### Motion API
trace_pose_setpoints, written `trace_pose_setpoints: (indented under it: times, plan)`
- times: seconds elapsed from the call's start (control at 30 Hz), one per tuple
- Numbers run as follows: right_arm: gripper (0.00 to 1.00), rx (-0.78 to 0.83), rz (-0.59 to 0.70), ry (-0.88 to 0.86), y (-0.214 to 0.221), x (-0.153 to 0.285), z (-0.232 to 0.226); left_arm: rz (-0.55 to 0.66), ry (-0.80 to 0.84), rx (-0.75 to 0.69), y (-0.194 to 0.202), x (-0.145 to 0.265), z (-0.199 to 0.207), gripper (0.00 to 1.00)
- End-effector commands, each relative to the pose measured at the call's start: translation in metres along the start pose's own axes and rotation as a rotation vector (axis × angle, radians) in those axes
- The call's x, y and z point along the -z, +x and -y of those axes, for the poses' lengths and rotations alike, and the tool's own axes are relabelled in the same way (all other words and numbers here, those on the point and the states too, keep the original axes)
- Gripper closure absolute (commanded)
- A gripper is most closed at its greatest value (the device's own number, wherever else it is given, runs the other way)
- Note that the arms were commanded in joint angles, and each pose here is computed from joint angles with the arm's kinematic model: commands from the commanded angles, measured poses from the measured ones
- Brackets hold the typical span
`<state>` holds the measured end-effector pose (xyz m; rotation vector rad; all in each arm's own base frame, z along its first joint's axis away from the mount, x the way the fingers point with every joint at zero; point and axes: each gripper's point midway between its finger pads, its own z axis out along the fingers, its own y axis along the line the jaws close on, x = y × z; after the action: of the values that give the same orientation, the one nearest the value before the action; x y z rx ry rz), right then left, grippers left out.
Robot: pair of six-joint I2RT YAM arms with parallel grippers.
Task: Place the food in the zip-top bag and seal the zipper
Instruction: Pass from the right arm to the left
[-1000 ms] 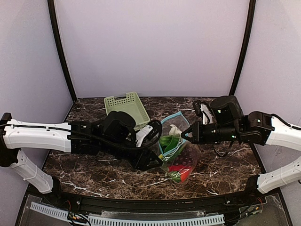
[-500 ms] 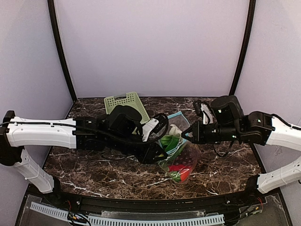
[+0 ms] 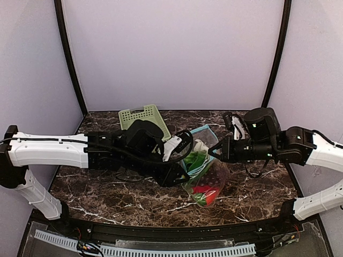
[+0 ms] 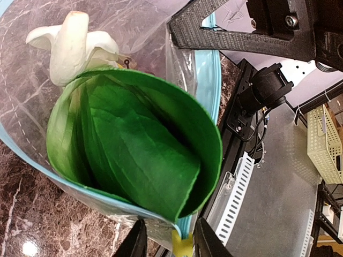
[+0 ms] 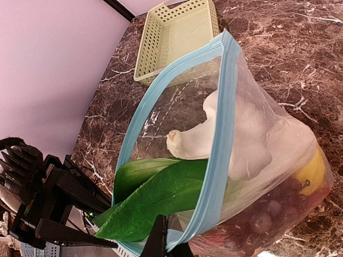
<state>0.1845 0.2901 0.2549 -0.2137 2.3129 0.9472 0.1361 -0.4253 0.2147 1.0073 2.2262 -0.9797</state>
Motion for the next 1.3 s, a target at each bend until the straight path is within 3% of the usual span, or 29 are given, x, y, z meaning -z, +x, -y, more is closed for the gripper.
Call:
trace_pose_setpoints:
  times: [0.0,0.47,0.7,0.8,1.07,1.27]
  plan:
    - [1.00,-0.010,0.096,-0.070,-0.024,0.010,-0.017,-0.011,-0.006,-0.007,0.000,0.003,0.001,0.69]
    - [1.00,-0.014,0.085,-0.050,-0.018,0.011,-0.010,0.003,-0.032,-0.044,-0.004,0.009,-0.002,0.98]
    - [0.59,0.100,0.053,-0.048,-0.025,0.032,-0.021,0.000,-0.027,-0.123,-0.011,0.020,0.004,0.99]
    - [0.49,0.168,0.002,-0.049,-0.023,0.040,-0.028,-0.003,-0.026,-0.147,-0.012,0.025,0.006,0.99]
    - [0.49,0.323,-0.131,-0.153,-0.013,0.036,-0.058,-0.008,-0.033,-0.163,-0.014,0.030,0.006,0.99]
    - [0.53,0.372,-0.208,-0.132,-0.005,0.006,-0.060,-0.003,-0.035,-0.159,-0.014,0.031,0.006,0.99]
